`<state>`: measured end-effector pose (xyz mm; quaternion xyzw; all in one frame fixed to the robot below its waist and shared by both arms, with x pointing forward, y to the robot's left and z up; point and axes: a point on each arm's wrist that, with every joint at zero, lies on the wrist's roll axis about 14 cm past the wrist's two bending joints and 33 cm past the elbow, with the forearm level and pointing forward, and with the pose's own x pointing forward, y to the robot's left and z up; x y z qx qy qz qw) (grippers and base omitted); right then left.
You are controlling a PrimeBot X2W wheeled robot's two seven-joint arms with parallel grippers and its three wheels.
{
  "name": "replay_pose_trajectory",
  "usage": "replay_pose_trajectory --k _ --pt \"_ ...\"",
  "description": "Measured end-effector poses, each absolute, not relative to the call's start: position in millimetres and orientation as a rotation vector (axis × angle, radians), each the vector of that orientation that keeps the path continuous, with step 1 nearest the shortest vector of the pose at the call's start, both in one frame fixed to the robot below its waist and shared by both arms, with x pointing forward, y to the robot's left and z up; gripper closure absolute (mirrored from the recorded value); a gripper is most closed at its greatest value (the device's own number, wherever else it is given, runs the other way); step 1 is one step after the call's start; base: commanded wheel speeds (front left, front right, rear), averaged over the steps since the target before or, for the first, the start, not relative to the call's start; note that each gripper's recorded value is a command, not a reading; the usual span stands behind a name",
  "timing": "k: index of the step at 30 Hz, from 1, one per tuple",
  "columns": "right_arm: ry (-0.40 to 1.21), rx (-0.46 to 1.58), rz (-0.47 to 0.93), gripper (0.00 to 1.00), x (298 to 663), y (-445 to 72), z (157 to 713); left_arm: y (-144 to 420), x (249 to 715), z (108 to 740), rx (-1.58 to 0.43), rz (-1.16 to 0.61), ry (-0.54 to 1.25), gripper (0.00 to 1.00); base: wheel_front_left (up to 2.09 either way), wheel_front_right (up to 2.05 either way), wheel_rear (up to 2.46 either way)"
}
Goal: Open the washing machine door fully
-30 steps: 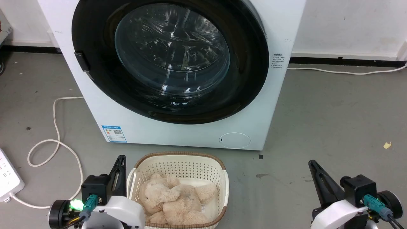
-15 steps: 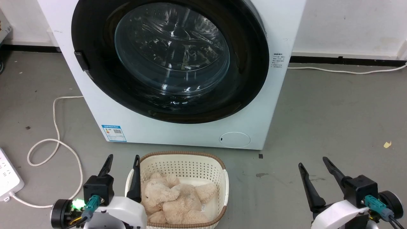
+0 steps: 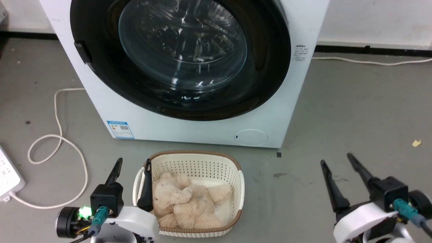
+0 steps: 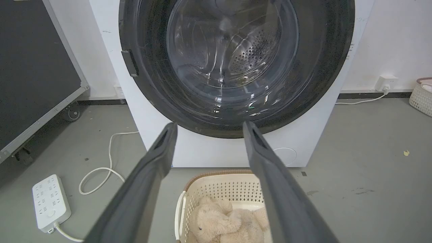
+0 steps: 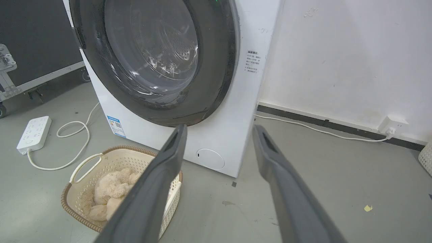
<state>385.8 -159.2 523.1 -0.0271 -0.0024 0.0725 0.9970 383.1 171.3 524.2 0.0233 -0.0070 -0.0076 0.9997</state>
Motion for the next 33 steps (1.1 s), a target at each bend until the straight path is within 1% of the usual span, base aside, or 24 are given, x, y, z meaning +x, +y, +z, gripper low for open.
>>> replay_pose_trajectory --k 8,12,13,14,15,24,33 --pt "-0.035 -0.076 0.161 0.00 409.2 -161.2 533.1 170.1 392.0 520.3 0.039 -0.014 -0.014 0.00 0.00 0.00 0.00" --pt "-0.038 -0.047 0.167 0.00 423.4 -160.7 536.9 170.9 397.1 518.7 0.040 -0.010 -0.015 0.00 0.00 0.00 0.00" --pt "-0.041 -0.044 0.169 0.32 427.0 -160.9 538.2 171.0 398.3 518.5 0.040 -0.009 -0.016 0.00 0.00 0.00 0.00" --pt "-0.042 -0.042 0.171 0.84 430.7 -161.2 539.6 171.6 399.2 518.3 0.040 -0.005 -0.018 0.00 0.00 0.00 0.00" --pt "-0.047 -0.040 0.173 1.00 434.5 -161.4 541.8 172.0 399.8 517.3 0.041 -0.004 -0.016 0.00 0.00 0.00 0.00" --pt "-0.058 0.076 0.149 1.00 471.3 -169.2 554.1 172.0 405.4 514.6 0.041 0.001 -0.022 0.00 0.00 0.00 0.00" --pt "-0.019 0.214 0.132 1.00 513.2 -172.9 556.5 175.6 410.4 511.4 0.045 0.015 -0.026 0.00 0.00 0.00 0.00"
